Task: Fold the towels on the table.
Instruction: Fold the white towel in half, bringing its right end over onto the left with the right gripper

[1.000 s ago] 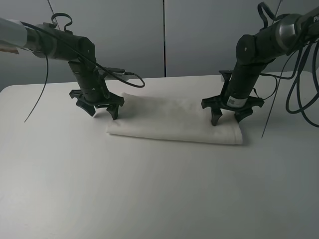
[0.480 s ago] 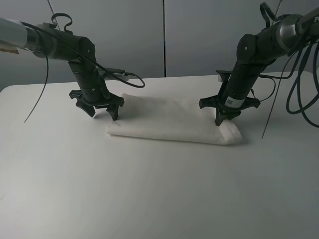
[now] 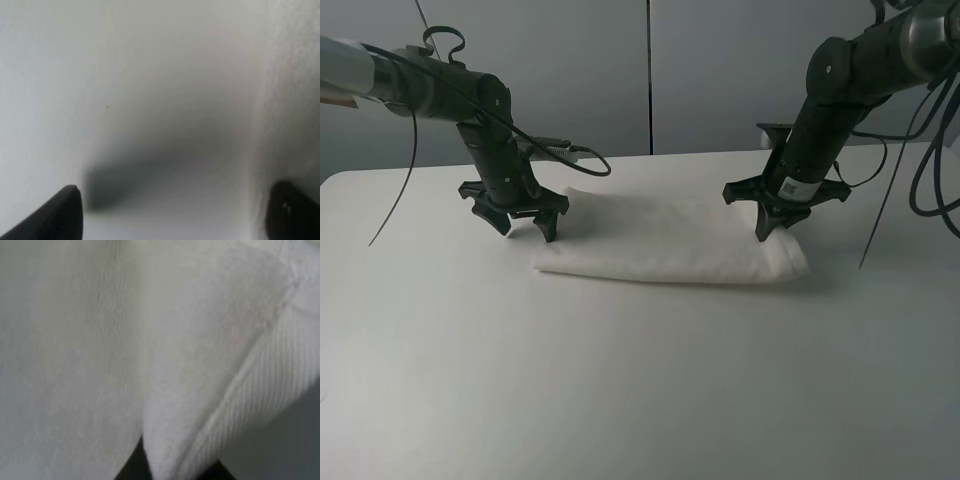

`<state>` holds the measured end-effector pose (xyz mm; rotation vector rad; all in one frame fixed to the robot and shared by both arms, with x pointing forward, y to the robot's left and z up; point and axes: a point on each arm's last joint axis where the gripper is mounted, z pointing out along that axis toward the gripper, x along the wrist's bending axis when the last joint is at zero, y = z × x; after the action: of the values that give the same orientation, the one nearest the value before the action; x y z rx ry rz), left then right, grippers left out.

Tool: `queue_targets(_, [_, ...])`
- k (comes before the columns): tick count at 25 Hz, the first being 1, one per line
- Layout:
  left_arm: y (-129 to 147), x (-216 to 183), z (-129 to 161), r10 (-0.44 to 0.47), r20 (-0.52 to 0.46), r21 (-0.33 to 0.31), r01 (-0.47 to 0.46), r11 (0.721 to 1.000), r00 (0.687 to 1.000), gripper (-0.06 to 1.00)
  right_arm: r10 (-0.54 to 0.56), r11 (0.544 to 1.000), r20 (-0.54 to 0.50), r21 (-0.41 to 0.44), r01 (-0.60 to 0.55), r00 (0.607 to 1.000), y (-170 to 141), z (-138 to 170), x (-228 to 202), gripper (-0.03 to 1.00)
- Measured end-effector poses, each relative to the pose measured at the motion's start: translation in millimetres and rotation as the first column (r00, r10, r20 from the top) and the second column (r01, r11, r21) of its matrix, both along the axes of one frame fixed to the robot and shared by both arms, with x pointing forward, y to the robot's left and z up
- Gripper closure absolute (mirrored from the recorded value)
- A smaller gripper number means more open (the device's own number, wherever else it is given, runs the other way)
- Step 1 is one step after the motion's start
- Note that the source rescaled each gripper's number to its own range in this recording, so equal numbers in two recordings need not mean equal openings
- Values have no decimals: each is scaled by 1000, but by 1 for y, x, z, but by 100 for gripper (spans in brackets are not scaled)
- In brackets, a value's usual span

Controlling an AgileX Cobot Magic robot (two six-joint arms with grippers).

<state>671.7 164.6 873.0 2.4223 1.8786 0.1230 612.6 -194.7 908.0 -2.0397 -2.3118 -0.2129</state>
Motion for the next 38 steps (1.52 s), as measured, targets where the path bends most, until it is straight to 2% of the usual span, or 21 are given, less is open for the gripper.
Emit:
queue_targets(4, [0, 0, 0, 0, -1, 0, 0, 1000, 1000, 0, -5, 998, 47, 70, 2, 999, 4, 33, -5, 96])
queue_targets(8, [0, 0, 0, 0, -4, 1, 0, 1000, 1000, 0, -9, 978, 98, 208, -12, 995, 14, 62, -10, 96])
queue_targets(14, [0, -1, 0, 0, -6, 2, 0, 1000, 1000, 0, -12, 915, 131, 402, -42, 991, 29, 80, -12, 96])
queue_targets(21, [0, -1, 0, 0, -6, 2, 0, 1000, 1000, 0, -54, 821, 181, 567, -60, 982, 46, 91, -8, 96])
queue_targets(27, [0, -1, 0, 0, -6, 2, 0, 1000, 1000, 0, -24, 786, 164, 613, -83, 986, 75, 77, -6, 96])
queue_targets(32, [0, -1, 0, -5, -7, 1, 5, 1000, 1000, 0, 4, 761, 192, 637, -127, 981, 107, 74, -3, 96])
queue_targets(38, [-1, 2, 5, -45, -44, -8, 45, 999, 998, 0, -9, 754, 180, 647, -111, 984, 112, 67, 0, 96])
